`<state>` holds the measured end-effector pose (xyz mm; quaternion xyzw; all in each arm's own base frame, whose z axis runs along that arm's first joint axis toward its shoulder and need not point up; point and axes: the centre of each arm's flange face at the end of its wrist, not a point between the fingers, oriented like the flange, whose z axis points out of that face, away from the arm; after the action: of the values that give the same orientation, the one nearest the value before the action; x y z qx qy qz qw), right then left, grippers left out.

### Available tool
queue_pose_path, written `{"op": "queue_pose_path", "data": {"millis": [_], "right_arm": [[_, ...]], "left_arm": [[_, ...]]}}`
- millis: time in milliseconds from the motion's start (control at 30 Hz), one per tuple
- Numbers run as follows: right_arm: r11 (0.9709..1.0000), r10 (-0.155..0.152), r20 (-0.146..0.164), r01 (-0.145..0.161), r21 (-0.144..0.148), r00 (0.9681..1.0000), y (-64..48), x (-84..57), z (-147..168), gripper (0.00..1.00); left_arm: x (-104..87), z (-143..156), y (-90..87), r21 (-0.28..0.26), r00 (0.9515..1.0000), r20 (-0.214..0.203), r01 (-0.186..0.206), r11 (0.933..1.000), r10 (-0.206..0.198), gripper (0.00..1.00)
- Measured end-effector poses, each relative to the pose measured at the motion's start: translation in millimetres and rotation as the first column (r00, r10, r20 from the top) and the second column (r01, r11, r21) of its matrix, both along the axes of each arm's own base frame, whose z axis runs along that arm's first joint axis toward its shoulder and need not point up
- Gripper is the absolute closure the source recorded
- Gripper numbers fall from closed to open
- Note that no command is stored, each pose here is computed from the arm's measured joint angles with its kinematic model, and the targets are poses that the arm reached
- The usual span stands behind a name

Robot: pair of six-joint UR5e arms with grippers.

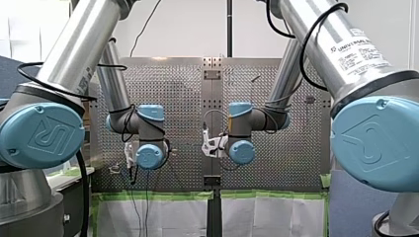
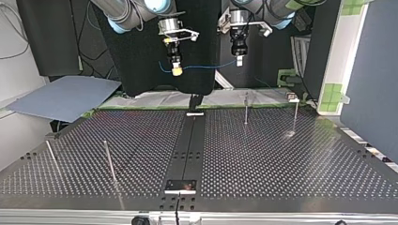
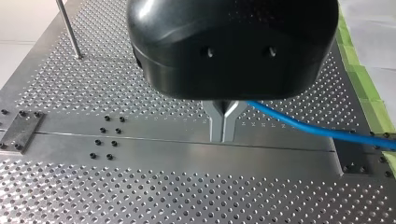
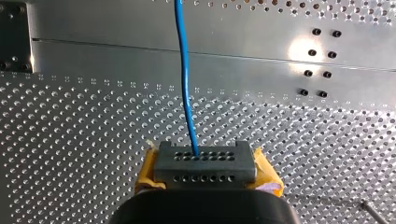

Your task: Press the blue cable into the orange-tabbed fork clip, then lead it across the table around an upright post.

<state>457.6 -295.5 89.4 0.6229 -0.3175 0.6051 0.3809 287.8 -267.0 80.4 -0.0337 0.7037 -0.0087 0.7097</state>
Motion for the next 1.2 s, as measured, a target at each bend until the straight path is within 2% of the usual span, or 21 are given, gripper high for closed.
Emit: {"op": "queue_pose_path", "data": {"millis": [833,1067,1200], "right_arm": [[1.0,0.0,0.0,0.0,0.0,1.0,0.0,0.0,0.0,1.0],[1.0,0.0,0.0,0.0,0.0,1.0,0.0,0.0,0.0,1.0],[1.0,0.0,0.0,0.0,0.0,1.0,0.0,0.0,0.0,1.0]], "left_arm": [[0.6,-0.3,-0.1,0.0,1.0,-0.001,-0.001,1.0,0.001,1.0],[-2.2,-16.3,1.3,0.023,0.9992,-0.04,-0.004,0.9997,0.005,1.0],[-3.0,-19.9,1.8,0.028,0.9988,-0.048,-0.004,0.9996,0.005,1.0]]}}
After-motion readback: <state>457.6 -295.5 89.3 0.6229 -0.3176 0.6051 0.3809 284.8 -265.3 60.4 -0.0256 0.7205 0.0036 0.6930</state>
